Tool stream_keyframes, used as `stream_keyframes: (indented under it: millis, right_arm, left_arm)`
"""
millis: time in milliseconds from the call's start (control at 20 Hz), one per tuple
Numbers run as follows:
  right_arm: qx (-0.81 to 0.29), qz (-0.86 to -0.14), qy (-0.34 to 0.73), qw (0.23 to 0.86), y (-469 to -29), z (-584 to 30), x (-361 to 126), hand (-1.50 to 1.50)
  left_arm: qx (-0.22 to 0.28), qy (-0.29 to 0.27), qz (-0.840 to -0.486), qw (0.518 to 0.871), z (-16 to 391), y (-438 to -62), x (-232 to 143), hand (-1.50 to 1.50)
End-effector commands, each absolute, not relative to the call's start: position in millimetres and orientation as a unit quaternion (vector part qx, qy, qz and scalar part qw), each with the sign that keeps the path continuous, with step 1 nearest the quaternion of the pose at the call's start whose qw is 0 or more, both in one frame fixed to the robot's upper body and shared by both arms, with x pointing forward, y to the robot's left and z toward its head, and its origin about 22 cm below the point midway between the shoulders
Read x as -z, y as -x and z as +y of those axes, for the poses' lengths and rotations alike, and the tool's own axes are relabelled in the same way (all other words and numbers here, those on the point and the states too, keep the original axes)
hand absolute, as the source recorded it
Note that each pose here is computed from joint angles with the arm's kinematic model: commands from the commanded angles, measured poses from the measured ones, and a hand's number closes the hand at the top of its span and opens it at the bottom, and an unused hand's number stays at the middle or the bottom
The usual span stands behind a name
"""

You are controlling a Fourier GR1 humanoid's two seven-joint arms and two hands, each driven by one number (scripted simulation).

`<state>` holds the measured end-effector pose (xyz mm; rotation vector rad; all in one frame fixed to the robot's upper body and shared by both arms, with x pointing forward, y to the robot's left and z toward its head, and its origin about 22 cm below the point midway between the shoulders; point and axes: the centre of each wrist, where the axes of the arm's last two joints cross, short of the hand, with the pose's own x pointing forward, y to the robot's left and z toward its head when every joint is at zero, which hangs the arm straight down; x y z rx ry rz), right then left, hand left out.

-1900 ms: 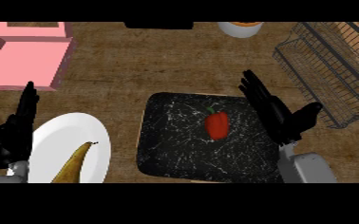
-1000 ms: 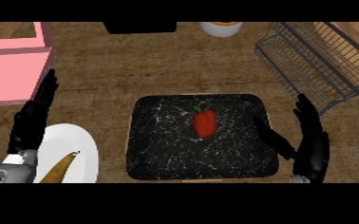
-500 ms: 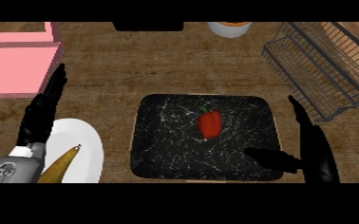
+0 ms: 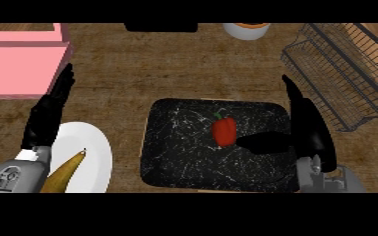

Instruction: Pick the bell pepper from the tray and place it in the tiered basket

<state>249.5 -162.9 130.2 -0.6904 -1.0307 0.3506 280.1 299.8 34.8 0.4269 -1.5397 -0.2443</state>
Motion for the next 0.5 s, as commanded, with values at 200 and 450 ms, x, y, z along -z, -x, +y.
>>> stream_keyframes:
  millis: [200, 450]
  right_arm:
    - [-0.189, -0.342, 0.325, 0.861, -280.7, -130.3, -136.0, -1.5]
    - [-0.198, -0.304, 0.332, 0.871, -291.2, -121.4, -118.3, -1.5]
  left_arm:
    - [0.103, -0.196, -0.686, 0.693, 292.4, -280.3, -25.3, 0.0]
    - [0.108, -0.195, -0.687, 0.692, 303.4, -280.8, -28.4, 0.0]
